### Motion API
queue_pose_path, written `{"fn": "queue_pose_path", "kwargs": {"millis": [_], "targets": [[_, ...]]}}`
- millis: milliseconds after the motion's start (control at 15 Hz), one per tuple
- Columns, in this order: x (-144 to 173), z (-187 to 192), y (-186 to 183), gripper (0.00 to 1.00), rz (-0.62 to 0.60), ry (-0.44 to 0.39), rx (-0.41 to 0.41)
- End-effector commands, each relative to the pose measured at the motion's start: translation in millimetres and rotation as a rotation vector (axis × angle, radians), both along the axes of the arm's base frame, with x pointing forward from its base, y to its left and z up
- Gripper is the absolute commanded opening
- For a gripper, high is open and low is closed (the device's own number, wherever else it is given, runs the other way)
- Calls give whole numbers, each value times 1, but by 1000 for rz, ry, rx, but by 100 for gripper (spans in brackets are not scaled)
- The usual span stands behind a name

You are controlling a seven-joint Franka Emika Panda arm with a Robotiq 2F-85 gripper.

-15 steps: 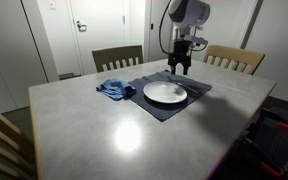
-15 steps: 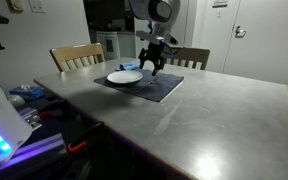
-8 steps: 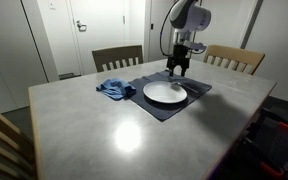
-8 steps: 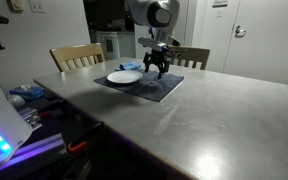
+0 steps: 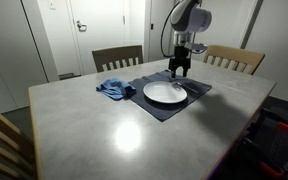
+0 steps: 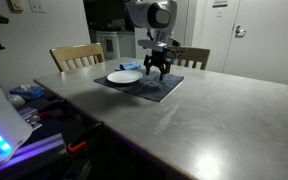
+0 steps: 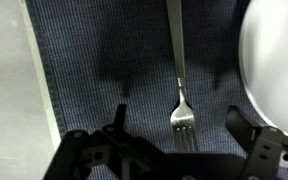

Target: Place the fork on the plate

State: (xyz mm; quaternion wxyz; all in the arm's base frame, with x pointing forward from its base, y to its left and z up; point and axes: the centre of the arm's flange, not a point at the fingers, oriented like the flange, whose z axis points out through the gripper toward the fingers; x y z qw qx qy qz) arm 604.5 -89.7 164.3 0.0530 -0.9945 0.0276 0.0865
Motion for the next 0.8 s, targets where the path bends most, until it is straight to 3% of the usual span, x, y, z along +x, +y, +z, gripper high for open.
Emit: {"fn": "queue_pose_path", "kwargs": {"millis": [0, 333, 733], "targets": [[-20, -10, -4, 100, 6, -6, -50], [-48, -31, -1, 100, 15, -5, -46], [-66, -31, 4, 100, 35, -105, -145]]}}
